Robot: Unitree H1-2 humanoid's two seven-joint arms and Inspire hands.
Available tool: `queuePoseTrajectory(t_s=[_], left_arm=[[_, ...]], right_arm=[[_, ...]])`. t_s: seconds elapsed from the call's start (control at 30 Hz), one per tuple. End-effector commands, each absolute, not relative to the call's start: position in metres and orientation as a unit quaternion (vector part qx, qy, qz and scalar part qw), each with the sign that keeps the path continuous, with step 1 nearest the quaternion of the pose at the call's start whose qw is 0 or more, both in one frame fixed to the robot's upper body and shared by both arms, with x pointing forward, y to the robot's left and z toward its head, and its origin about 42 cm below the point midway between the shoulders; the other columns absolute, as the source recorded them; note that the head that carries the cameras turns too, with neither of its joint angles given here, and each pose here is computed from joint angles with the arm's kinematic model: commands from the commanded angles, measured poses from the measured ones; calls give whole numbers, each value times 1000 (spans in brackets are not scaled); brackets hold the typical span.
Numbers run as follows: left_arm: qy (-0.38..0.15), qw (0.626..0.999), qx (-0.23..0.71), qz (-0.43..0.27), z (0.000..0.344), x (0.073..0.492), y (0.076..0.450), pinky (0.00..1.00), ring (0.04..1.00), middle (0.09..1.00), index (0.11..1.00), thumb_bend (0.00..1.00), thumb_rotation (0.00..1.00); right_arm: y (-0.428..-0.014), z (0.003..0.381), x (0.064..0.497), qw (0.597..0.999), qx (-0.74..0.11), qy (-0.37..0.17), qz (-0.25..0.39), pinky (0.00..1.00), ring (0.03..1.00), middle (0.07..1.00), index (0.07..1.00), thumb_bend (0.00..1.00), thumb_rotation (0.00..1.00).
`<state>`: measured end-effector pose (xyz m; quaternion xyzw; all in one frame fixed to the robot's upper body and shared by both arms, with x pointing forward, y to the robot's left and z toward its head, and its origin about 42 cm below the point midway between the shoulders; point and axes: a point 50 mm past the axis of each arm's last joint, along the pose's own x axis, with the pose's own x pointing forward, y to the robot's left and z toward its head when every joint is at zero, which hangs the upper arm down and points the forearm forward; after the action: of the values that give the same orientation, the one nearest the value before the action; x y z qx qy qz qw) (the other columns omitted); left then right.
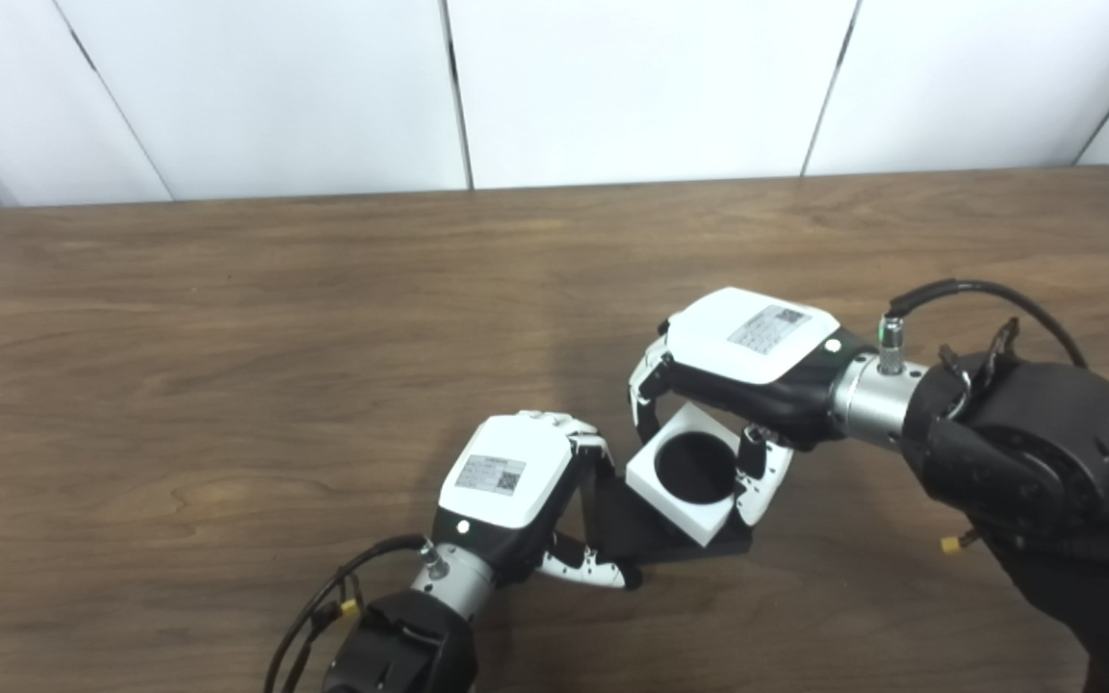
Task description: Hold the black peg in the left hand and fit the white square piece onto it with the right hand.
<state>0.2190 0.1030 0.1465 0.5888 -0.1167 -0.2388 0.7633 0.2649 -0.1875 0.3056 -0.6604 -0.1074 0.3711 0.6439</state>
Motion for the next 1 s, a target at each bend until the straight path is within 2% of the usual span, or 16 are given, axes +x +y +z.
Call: queuePoseTrajectory(t_s=[0.0,0.43,0.47,0.5,0.57,0.67,0.77,0.97], left_arm=[[-91,742,606,-271,130,214,101,818,814,766,490,511,59],[-90,739,610,-272,130,214,101,823,818,768,491,510,61],[-89,739,609,-273,131,214,101,826,819,769,491,510,60],[-89,740,609,-273,131,214,102,827,820,769,491,510,60],[-89,740,608,-273,131,214,102,825,818,768,491,510,60],[-90,740,609,-272,131,214,102,823,815,766,490,511,59],[-91,739,610,-272,131,214,103,819,814,765,490,511,60],[-94,738,612,-269,131,214,103,813,810,761,490,511,61]], right_arm=[[-189,312,265,637,-664,-126,370,919,832,769,483,523,131],[-196,307,271,632,-671,-130,366,890,810,758,491,524,147],[-195,307,271,632,-671,-130,366,886,807,758,575,751,212],[-195,308,271,633,-670,-129,366,887,807,762,619,842,258],[-195,309,271,633,-670,-126,366,893,810,772,676,940,319],[-195,311,271,633,-671,-123,367,902,819,790,717,994,377],[-195,312,271,631,-672,-120,368,905,827,804,733,1000,431],[-198,315,271,639,-667,-117,367,908,835,812,714,1000,466]])
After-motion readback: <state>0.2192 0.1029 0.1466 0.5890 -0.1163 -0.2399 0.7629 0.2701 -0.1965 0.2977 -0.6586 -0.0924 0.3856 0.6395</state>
